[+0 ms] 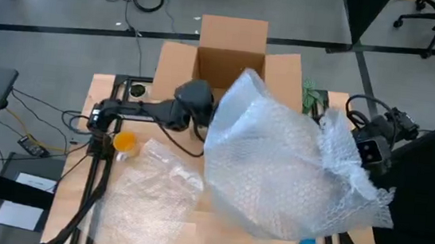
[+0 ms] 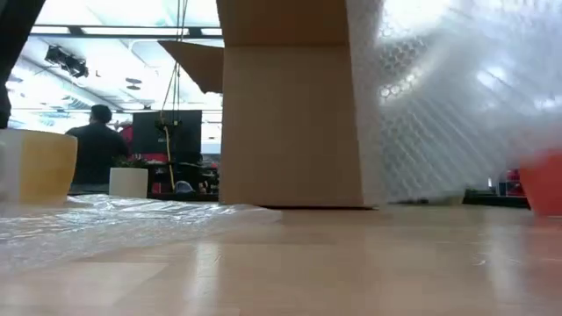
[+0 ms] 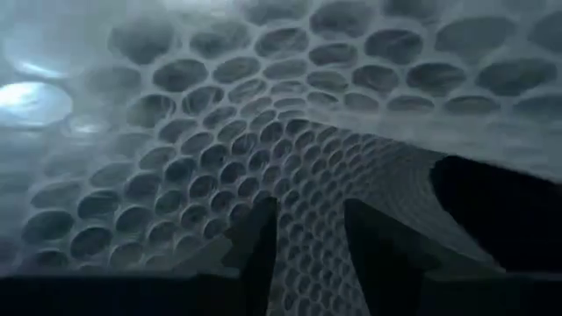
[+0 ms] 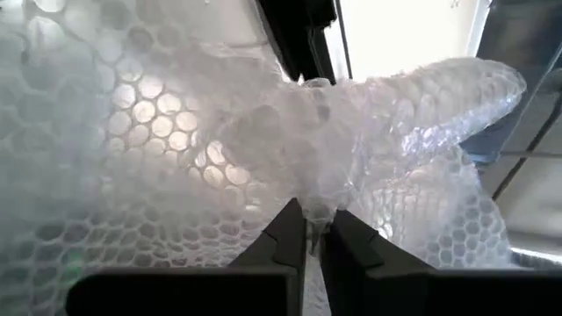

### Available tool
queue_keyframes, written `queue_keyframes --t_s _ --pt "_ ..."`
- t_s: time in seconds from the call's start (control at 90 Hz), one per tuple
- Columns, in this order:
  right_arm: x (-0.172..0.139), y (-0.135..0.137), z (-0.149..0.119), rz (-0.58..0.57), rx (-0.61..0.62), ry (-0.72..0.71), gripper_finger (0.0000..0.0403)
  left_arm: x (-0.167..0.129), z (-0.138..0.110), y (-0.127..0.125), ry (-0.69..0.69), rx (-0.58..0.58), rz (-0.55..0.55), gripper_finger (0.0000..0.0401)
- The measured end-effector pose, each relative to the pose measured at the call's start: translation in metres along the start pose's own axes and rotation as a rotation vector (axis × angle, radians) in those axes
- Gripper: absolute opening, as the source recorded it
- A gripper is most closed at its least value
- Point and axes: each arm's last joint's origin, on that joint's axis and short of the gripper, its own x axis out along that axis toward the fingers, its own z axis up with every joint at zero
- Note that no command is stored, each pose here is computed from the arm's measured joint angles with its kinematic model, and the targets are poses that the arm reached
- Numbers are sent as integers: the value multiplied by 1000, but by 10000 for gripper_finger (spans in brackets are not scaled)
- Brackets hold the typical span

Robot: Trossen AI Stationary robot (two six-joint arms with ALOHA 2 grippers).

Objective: Wrap mug
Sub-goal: Wrap the orange mug with the bubble wrap

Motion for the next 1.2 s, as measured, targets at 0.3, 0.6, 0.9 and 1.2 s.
queue_keyframes --t_s 0.3,0.6,0.9,1.2 --pt "0 4 -11 31 62 107 0 -31 41 -17 177 -118 -108 121" --pt "9 18 -72 17 73 299 0 -93 56 -56 659 -350 -290 121" --pt "9 24 -175 -41 122 468 0 -145 53 -114 1246 -585 -256 121" --pt "-13 11 -261 -139 232 620 0 -169 42 -169 1517 -718 -139 121"
